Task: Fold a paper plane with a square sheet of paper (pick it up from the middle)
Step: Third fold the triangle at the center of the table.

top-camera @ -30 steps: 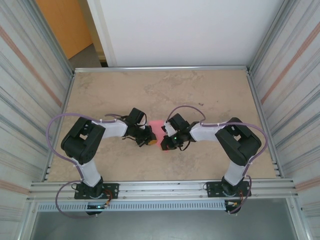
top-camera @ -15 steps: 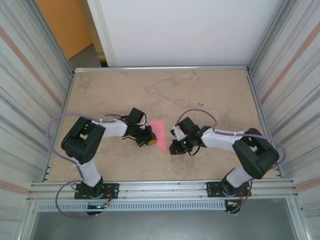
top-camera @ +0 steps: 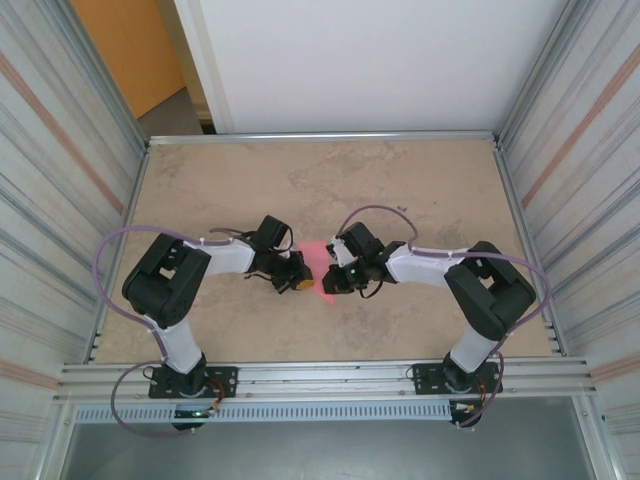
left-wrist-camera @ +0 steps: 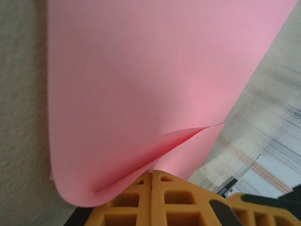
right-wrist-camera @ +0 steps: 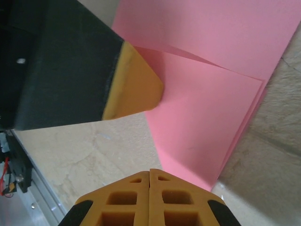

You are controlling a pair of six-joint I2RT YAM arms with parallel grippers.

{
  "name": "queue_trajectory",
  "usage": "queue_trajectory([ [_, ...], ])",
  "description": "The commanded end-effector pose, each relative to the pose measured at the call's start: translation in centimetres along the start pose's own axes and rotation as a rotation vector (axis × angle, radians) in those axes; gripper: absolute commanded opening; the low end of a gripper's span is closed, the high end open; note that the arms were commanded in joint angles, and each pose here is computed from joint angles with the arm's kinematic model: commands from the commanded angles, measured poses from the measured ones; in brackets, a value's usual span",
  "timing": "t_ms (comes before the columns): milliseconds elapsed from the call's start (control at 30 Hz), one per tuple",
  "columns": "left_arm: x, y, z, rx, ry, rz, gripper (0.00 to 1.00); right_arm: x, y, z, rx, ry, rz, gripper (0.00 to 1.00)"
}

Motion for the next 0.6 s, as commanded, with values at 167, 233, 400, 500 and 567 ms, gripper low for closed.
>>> queue_trajectory([
  [167,1.4,-0.1,0.1,-0.044,-0.002,0.052,0.07,-1.9,-1.7,-1.2,0.065,-0.022,-0.104,0.02],
  [233,-0.1,0.4,0.5,-0.071,-0.074,-0.018,0.08,-2.4,-1.9,-1.5,0.076,-0.026,-0.141,0.02],
  [400,-2.3,1.2,0.3,-0.152,-0.227,-0.099,0.1,-3.3,-2.0,-2.0,0.088,-0.043,-0.183,0.01],
  [500,-2.1,0.9,-0.3,-0.173,-0.265,-0.121,0.1,-3.6,-2.2,-2.2,0.101,-0.053,-0.197,0.0],
  [567,-1.7,0.4,-0.6,-0.183,-0.268,-0.133,0.1,-3.8,-2.2,-2.2,0.105,-0.064,-0.205,0.0],
])
Point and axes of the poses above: each hand's point on the last joint's axis, 136 mm out from that joint toward the fingers, its own y axis back along the fingers, its own x axis along the line the jaws close on, z = x × y, the point moved 7 cm from there along y, back along the fingers, and after that the axes turned 10 degrees about -y, right-handed, at the moved point
